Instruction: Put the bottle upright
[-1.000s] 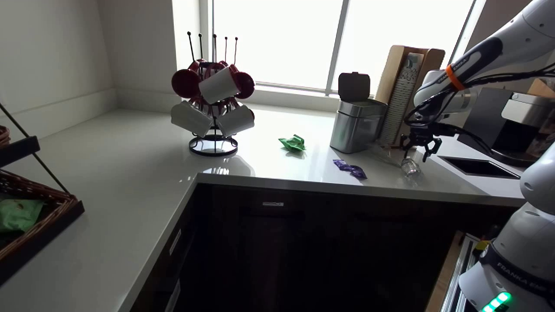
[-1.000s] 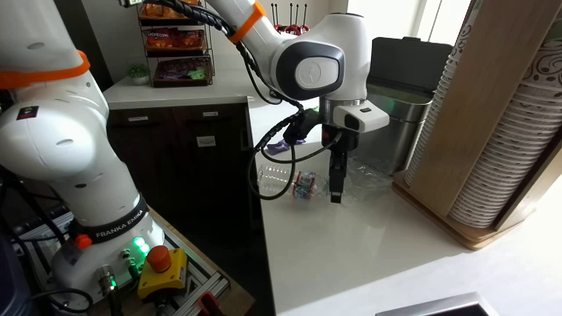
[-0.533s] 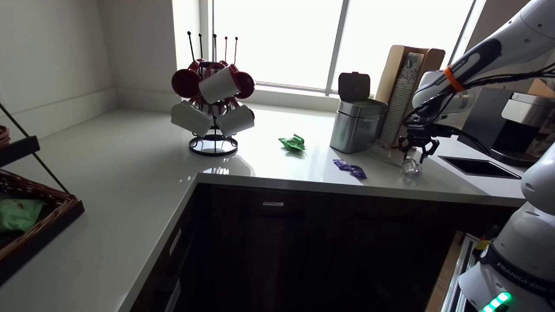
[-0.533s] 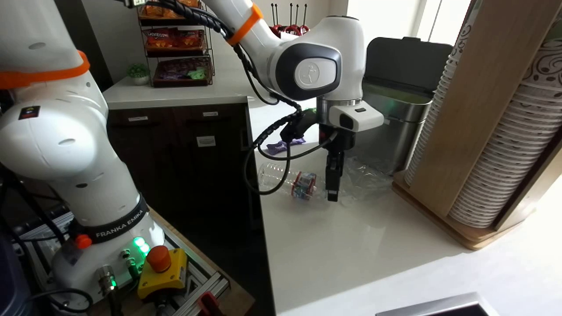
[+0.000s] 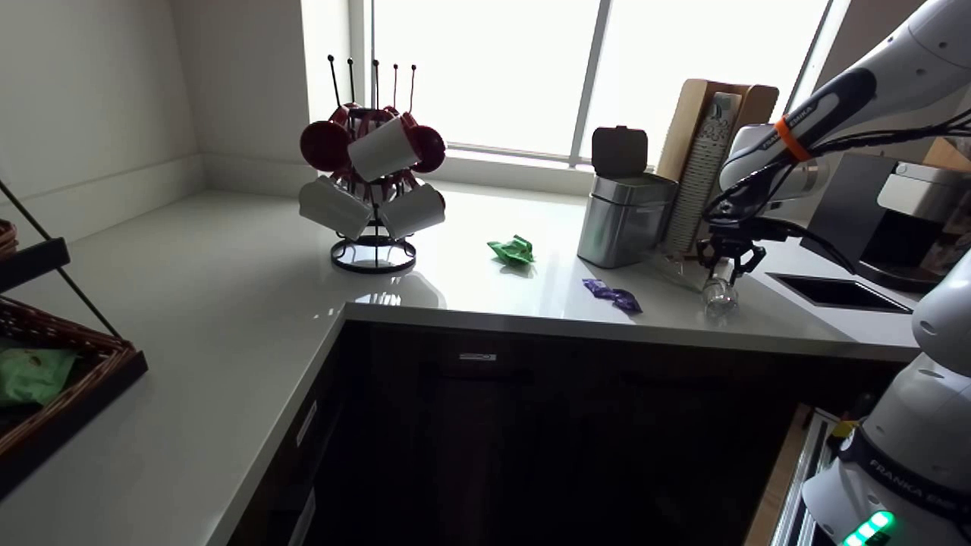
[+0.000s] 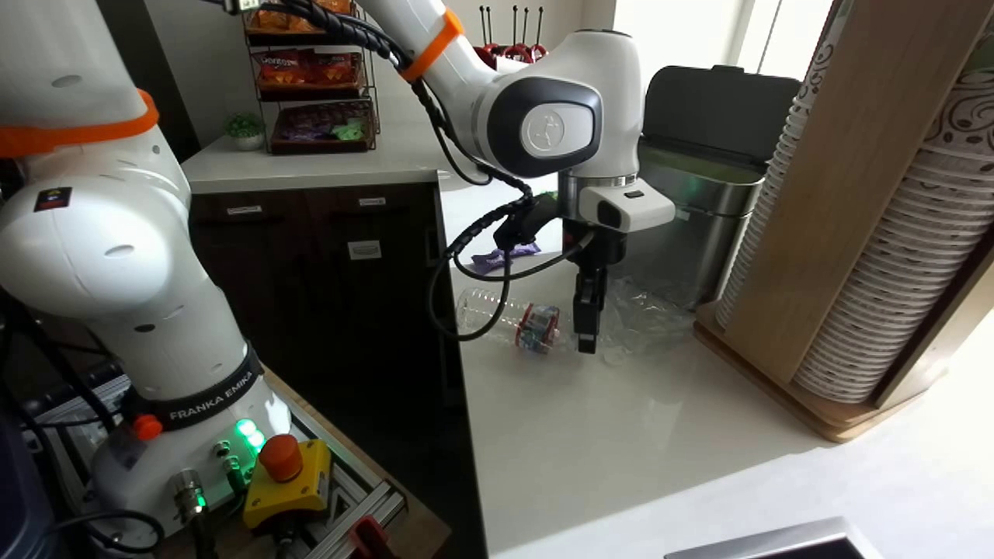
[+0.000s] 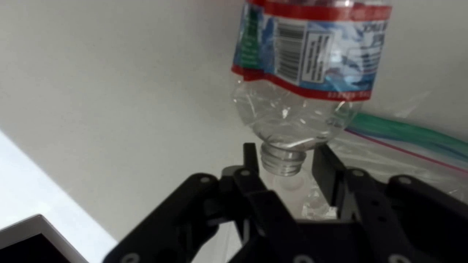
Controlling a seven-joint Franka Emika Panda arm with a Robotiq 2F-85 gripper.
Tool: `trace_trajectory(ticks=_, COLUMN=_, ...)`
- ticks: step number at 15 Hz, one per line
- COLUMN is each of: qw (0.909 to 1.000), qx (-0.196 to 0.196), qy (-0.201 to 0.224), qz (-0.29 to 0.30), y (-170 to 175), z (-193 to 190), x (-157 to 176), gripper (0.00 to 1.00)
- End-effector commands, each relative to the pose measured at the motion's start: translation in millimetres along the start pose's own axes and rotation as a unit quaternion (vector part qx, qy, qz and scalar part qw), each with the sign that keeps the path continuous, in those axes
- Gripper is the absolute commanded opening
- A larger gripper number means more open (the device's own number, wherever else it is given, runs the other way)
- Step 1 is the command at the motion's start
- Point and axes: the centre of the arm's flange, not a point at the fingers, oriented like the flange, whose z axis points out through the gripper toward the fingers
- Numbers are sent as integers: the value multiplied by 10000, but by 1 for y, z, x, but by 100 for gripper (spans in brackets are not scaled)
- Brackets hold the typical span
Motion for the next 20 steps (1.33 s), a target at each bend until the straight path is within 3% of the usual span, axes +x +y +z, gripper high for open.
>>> trace_trajectory(ticks=1, qw=9999, qx=-26, qy=94, qz=61, y=-2, z=5, x=-7, gripper=15)
trace_trajectory(ticks=2, qw=9999, qx=-27, qy=93, qz=64, y=-2, z=6, x=-7, gripper=7)
trace_trajectory(ticks=7, qw=9993, qx=-149, qy=319, qz=-96, y=7, z=-20, x=-6, gripper=8)
trace_trajectory(ticks=10, qw=9936, qx=-415, qy=918, qz=-514, y=18, z=-67, x=-9, gripper=8)
trace_trajectory(ticks=13, qw=9767, qx=-543, qy=1863, qz=-921, y=24, z=-117, x=-16, gripper=8)
trace_trajectory(ticks=16, qw=9532, qx=-408, qy=2726, qz=-1244, y=19, z=-155, x=-28, gripper=8)
trace_trajectory(ticks=20, qw=9296, qx=-70, qy=3411, qz=-1395, y=14, z=-181, x=-49, gripper=8)
